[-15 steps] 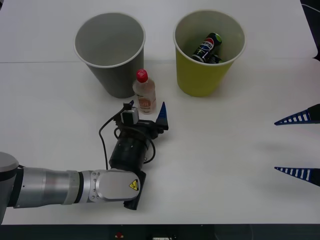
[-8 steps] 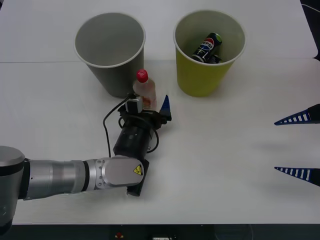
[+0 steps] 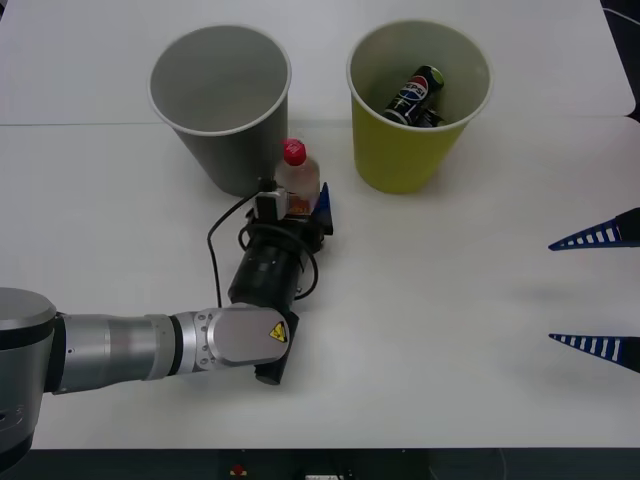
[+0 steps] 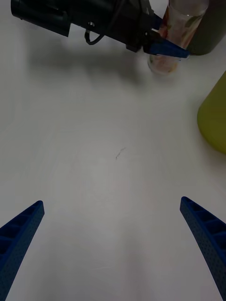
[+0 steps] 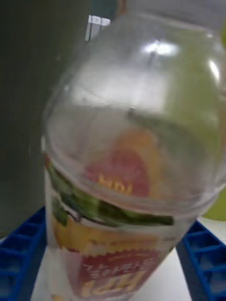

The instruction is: Put the can into the green bin and the plastic bottle into the gray bin

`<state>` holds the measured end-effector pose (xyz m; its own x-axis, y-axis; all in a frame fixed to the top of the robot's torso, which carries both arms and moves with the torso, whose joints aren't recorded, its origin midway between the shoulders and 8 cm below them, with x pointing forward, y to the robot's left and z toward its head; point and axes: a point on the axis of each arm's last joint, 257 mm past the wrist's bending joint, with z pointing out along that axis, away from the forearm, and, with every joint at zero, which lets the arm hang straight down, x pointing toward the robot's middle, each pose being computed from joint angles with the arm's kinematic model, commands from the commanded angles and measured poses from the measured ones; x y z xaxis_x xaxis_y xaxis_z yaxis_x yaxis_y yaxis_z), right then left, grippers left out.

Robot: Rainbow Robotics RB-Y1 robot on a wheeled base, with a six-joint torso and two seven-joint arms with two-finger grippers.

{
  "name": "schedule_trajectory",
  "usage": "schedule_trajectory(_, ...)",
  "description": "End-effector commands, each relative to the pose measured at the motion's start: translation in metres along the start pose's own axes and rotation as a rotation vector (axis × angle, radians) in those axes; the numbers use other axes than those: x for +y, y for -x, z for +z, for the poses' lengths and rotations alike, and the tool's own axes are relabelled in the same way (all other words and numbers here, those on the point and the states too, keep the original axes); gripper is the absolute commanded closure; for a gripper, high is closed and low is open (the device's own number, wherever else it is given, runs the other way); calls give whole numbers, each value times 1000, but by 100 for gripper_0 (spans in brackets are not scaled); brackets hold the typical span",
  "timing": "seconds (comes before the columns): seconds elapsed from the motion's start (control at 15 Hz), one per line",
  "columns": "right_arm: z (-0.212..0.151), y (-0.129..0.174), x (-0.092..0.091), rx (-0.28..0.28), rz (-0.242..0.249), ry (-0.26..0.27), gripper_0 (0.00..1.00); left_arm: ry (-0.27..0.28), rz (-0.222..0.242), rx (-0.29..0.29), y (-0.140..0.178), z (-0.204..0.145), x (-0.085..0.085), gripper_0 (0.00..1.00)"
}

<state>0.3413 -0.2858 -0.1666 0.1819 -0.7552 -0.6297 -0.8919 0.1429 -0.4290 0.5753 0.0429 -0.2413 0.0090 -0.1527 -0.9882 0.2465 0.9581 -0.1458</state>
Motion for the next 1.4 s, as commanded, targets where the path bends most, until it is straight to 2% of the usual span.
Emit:
schedule_trajectory(0.07,0,0,0,0,0,0,0,-15,13,-12,3,0,-4,100)
schedule_trajectory(0.27,0,0,0,0,0,0,0,-43,29,-28,7,-1,-9,100)
schedule_trajectory(0.4,0,0,0,0,0,0,0,-87,37,-29,10,-3,-16,100)
schedule_trajectory(0.6,0,0,0,0,0,0,0,-144,17,-38,17,-17,-27,100)
schedule_trajectory(0.87,0,0,0,0,0,0,0,-224,5,-56,29,-46,-29,100)
schedule_trajectory(1.07,0,0,0,0,0,0,0,-293,1,-70,40,-72,-20,100)
schedule_trajectory(1.2,0,0,0,0,0,0,0,-376,-17,-79,47,-90,-8,100)
schedule_trajectory(1.27,0,0,0,0,0,0,0,-412,-12,-62,47,-98,1,100)
schedule_trajectory(1.33,0,0,0,0,0,0,0,-453,13,-29,48,-109,18,100)
schedule_trajectory(1.4,0,0,0,0,0,0,0,-466,40,1,49,-118,33,100)
